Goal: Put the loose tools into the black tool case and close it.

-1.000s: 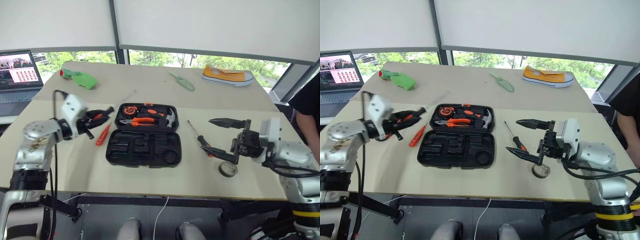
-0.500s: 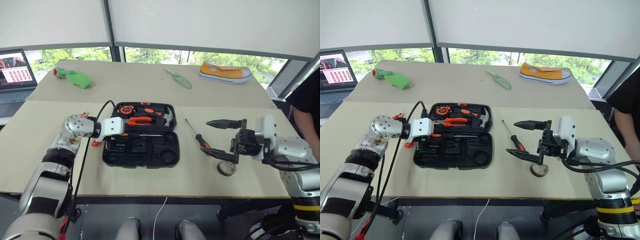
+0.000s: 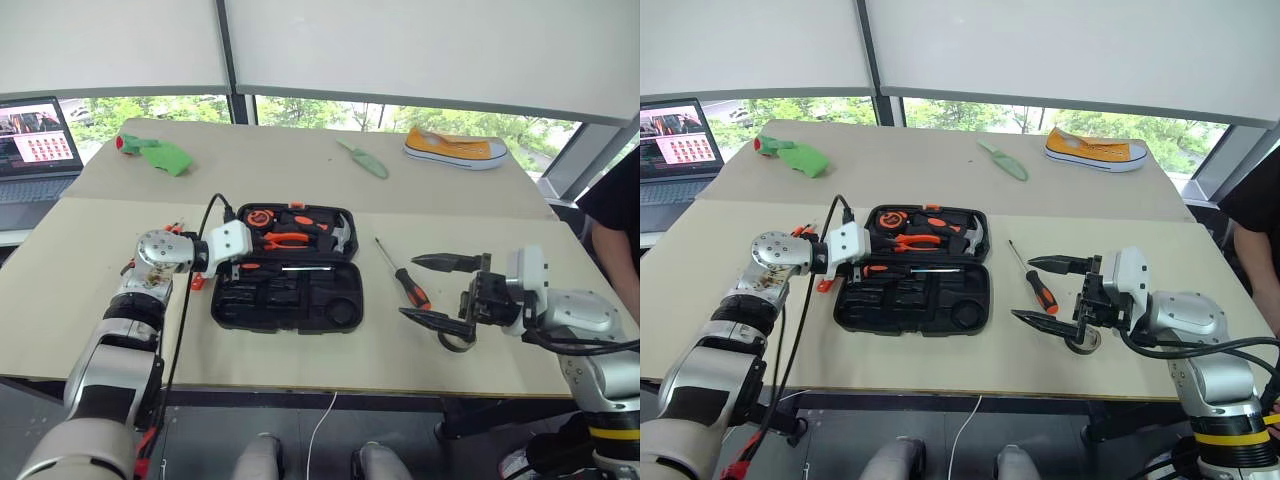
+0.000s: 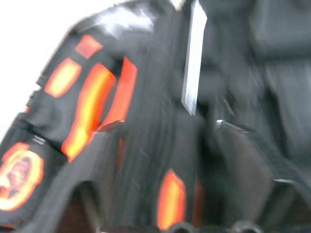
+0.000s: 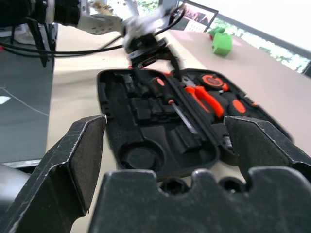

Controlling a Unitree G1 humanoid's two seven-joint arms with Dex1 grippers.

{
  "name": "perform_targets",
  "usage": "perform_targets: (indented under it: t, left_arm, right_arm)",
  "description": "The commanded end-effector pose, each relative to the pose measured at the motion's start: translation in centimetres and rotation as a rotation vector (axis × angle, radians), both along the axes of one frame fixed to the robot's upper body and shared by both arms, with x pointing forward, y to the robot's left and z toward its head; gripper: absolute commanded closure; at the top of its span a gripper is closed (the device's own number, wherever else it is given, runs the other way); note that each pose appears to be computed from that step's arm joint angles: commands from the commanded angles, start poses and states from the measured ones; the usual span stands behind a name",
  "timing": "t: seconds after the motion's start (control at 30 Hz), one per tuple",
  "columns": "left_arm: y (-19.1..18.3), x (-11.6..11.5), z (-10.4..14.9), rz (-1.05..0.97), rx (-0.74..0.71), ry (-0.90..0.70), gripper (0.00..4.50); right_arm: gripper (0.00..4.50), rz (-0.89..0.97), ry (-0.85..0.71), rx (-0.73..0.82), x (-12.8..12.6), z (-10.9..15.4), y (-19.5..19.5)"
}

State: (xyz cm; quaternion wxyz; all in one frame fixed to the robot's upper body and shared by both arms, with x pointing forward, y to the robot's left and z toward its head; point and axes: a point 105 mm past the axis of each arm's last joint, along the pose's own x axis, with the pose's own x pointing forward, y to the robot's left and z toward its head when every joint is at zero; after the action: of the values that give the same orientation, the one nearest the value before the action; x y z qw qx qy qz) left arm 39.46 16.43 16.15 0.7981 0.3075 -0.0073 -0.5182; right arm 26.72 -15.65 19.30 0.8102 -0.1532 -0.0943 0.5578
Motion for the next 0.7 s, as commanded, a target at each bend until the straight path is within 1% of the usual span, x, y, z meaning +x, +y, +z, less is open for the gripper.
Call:
perform_targets:
  t: [0.03, 0.1, 0.13, 0.2, 0.23, 0.27, 0.3, 0.37, 0.4, 0.53, 0.63, 0.7]
  left_arm:
    - [0.4, -0.1, 2.5, 0.008, -0.139, 0.019, 0.96]
    - [0.6, 0.1, 2.3, 0.05, -0.195, 0.059, 1.52]
    - [0.2, 0.0, 1.7, 0.055, -0.202, 0.089, 1.7]
    - [-0.7, -0.5, 0.5, 0.042, -0.204, 0.121, 2.48]
    - [-1.1, -0.6, -0.1, 0.046, -0.2, 0.14, 2.73]
    - [-1.4, -0.9, -0.7, 0.05, -0.193, 0.155, 3.26]
    - [-1.5, -0.9, -1.2, 0.069, -0.184, 0.163, 3.44]
    - [-1.3, -0.8, -2.2, 0.125, -0.171, 0.189, 4.26]
    - [-1.2, -0.7, -2.4, 0.143, -0.168, 0.195, 4.42]
    - [-0.9, -0.2, -4.3, 0.255, -0.161, 0.265, 4.42]
    - [-1.9, -0.5, -4.3, 0.233, -0.184, 0.289, 4.42]
    - [-2.1, -0.9, -4.9, 0.226, -0.166, 0.323, 4.42]
  right_arm:
    - [0.0, -0.006, -0.02, 0.009, -0.6, 1.0, -0.5]
    - [0.0, -0.015, -0.013, 0.021, -0.5, 1.0, -0.5]
    - [0.0, -0.021, -0.012, 0.031, -0.4, 1.0, -0.5]
    - [0.0, -0.028, -0.008, 0.042, -0.4, 0.8, -0.4]
    - [0.0, -0.03, -0.004, 0.043, -0.4, 0.7, -0.4]
    - [0.0, -0.034, 0.002, 0.042, -0.4, 0.6, -0.4]
    - [0.0, -0.037, 0.008, 0.042, -0.5, 0.5, -0.5]
    - [0.0, -0.041, 0.016, 0.042, -0.6, 0.4, -0.6]
    - [0.0, -0.043, 0.017, 0.042, -0.7, 0.3, -0.7]
    - [0.0, -0.053, 0.037, 0.042, -1.0, -0.2, -0.9]
    - [0.0, -0.054, 0.046, 0.043, -1.3, -0.4, -0.8]
    - [0.0, -0.054, 0.05, 0.043, -1.5, -0.5, -0.8]
